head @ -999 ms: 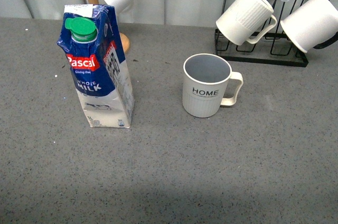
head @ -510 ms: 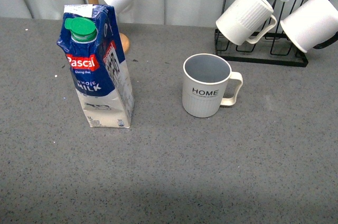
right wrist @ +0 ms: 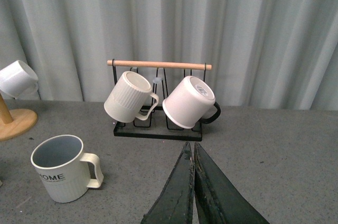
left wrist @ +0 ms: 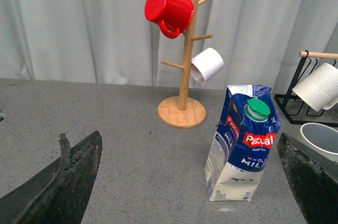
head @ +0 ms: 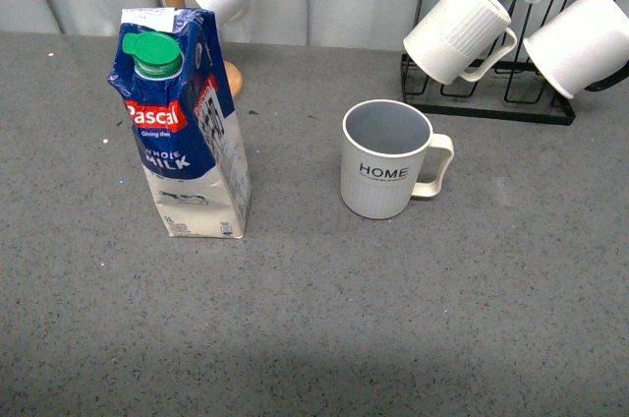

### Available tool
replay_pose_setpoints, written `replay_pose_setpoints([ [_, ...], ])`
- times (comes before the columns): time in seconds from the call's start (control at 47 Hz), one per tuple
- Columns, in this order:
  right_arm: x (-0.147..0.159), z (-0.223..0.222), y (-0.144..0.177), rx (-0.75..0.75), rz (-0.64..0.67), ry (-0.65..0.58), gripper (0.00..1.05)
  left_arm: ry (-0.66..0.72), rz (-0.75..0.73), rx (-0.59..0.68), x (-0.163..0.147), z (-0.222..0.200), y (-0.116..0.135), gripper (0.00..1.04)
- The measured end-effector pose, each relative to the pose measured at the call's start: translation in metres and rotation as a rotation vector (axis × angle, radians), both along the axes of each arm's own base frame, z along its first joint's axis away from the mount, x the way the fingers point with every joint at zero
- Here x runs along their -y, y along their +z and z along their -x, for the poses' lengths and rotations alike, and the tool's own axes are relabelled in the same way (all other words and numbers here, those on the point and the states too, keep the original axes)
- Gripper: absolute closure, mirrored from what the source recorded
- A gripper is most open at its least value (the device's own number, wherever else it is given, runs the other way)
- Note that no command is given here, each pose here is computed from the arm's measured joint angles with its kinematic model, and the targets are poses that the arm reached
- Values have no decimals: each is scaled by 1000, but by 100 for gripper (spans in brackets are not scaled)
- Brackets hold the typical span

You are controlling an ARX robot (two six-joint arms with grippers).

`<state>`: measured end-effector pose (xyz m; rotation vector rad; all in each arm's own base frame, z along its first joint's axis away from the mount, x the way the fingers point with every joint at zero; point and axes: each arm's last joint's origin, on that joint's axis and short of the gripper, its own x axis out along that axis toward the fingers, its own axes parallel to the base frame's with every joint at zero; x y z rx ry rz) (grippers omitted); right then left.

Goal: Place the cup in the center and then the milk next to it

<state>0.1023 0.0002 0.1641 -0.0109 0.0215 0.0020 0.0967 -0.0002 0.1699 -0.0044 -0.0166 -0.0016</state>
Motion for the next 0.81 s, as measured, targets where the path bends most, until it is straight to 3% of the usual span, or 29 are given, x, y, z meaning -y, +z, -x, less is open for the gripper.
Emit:
replay_pose_setpoints([
  [0.17, 0, 5, 1, 24, 0, 2, 103, 0, 0, 0, 0, 0, 0, 6],
  [0.553, 0, 5, 1, 24, 0, 2, 22, 0, 0, 0, 0, 0, 0, 6],
  [0.68, 0, 5, 1, 24, -2, 2, 7, 0, 0, 0, 0, 0, 0, 6],
  [0.808, 0, 5, 1, 24, -1, 2, 9, 0, 0, 0, 0, 0, 0, 6],
])
